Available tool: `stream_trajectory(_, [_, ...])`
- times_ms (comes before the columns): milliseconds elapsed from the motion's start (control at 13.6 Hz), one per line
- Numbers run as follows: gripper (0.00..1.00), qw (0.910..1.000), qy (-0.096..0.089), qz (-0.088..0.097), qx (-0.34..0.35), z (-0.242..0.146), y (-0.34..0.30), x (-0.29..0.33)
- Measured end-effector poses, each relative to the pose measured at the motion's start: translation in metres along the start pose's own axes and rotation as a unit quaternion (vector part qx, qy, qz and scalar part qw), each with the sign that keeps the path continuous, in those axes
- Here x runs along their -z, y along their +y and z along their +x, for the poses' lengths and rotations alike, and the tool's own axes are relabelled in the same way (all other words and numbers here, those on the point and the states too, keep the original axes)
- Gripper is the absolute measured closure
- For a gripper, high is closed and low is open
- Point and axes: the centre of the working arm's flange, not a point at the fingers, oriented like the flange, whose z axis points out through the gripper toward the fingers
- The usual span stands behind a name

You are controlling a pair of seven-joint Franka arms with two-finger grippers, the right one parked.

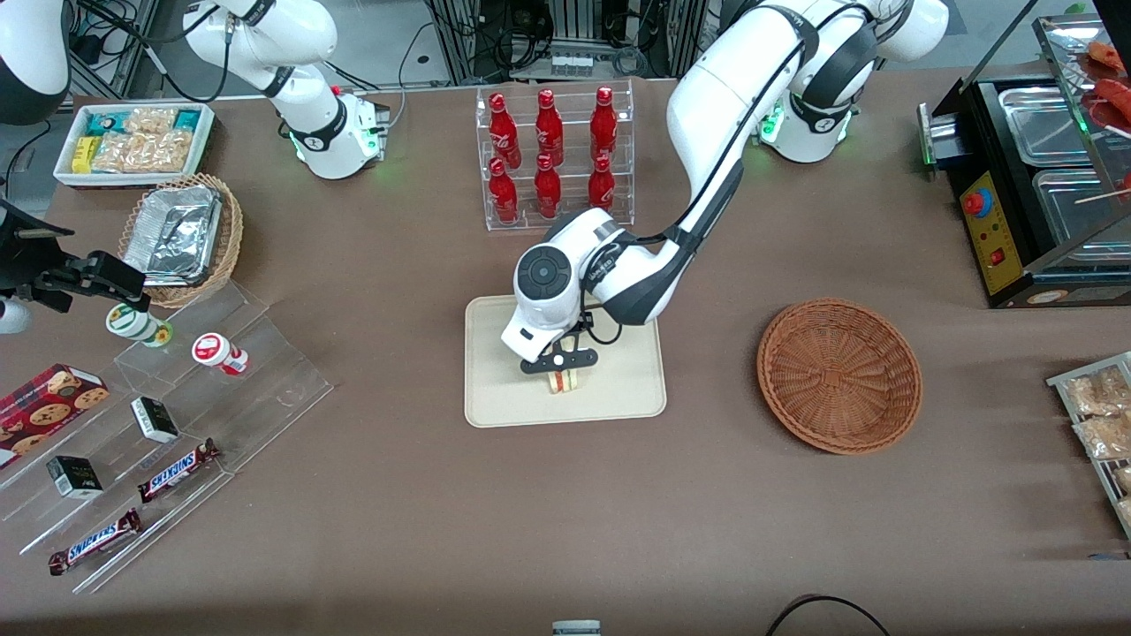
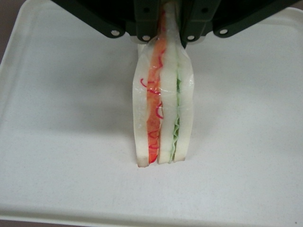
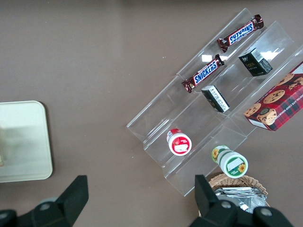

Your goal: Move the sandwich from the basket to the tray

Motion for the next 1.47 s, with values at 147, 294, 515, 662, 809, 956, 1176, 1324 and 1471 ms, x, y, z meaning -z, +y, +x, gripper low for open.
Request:
stream_trajectory(147, [0.85, 1.0, -0.002, 0.002, 0.002, 0.0, 0.0, -0.004])
stream_trajectory(294, [0.78, 1.0, -0.002, 0.003, 0.002, 0.0, 0.0, -0.006])
stream_trajectory(515, [0.47, 1.0, 0.0, 0.001, 0.003, 0.001, 0.0, -0.003])
stream_trajectory(662, [0.27, 1.0, 0.007, -0.005, 0.005, 0.006, 0.001, 0.009])
stream_trajectory(809, [0.07, 0.9999, 0.013, -0.006, 0.007, 0.009, -0.001, 0.034])
stream_trajectory(956, [0.0, 0.9996, 0.026, -0.006, 0.004, 0.008, -0.003, 0.065])
stream_trajectory(1176, [0.0, 0.999, 0.041, 0.007, -0.017, 0.008, -0.012, 0.097])
stream_trajectory(1324, [0.0, 0.9986, 0.037, 0.017, -0.032, 0.017, -0.03, 0.122])
stream_trajectory(1471, [0.0, 0.9988, 0.025, 0.033, -0.025, 0.028, -0.057, 0.15])
